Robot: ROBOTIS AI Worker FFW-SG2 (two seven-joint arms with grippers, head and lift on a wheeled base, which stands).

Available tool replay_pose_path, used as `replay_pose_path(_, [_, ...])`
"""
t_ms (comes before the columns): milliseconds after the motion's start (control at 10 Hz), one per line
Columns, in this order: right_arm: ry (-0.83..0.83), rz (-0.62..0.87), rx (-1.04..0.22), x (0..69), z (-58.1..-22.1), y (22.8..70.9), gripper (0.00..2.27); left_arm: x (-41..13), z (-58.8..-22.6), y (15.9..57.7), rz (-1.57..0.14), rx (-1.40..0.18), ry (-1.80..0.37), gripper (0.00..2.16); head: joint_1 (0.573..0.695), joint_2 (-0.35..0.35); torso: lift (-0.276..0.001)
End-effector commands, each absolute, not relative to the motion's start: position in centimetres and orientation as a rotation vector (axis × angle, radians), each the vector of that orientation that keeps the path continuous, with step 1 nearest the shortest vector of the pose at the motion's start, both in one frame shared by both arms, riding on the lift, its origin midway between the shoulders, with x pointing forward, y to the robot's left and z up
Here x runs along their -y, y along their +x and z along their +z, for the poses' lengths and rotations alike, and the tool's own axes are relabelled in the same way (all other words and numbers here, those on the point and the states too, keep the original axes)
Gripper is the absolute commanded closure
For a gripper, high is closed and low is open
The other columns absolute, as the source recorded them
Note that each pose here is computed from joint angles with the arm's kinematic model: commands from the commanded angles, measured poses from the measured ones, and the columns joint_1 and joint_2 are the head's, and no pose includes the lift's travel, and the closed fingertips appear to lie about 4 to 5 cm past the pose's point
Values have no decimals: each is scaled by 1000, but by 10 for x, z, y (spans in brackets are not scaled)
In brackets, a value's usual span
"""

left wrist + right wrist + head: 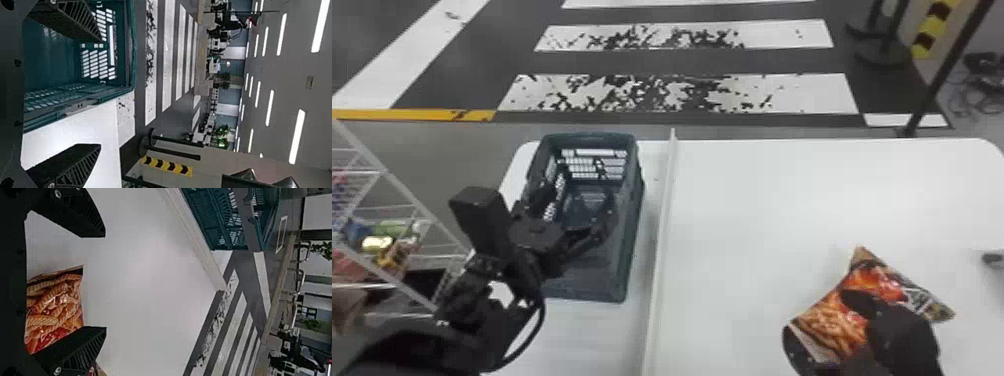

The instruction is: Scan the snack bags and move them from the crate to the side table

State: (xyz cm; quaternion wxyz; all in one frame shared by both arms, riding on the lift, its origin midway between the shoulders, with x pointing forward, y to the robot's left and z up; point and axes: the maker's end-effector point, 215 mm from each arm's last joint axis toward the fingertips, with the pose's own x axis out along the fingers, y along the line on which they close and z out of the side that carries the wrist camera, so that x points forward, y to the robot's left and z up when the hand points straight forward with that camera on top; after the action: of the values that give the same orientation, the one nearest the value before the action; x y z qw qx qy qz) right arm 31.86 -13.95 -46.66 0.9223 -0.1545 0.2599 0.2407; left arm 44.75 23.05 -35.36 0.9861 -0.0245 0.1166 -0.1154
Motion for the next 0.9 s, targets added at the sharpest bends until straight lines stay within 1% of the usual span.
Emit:
replay_pose_path(0, [-355,504,-511,139,-472,315,87,-230,-356,445,-235,-240,-53,36,695,133,-87])
replay_pose_path(200, [-437,505,-514,144,-494,322,87,-225,-359,442,-249,-246,-71,36,695,130,-87])
replay_pose_path(400, [-531,525,-552,146,-519,323,87,-221,-358,439,-265,-246,-76,36,695,117,-87])
replay_pose_path(600, [-628,512,-619,161,-537,325,87,-217,-357,438,-282,-245,-84,36,695,107,-87])
replay_pose_path(700, [-669,484,-653,170,-544,323,154,-214,-357,438,-294,-245,-94,36,695,91,-87])
replay_pose_path(800, [-713,457,-684,182,-549,326,842,-214,-359,437,-297,-251,-99,36,695,74,-87])
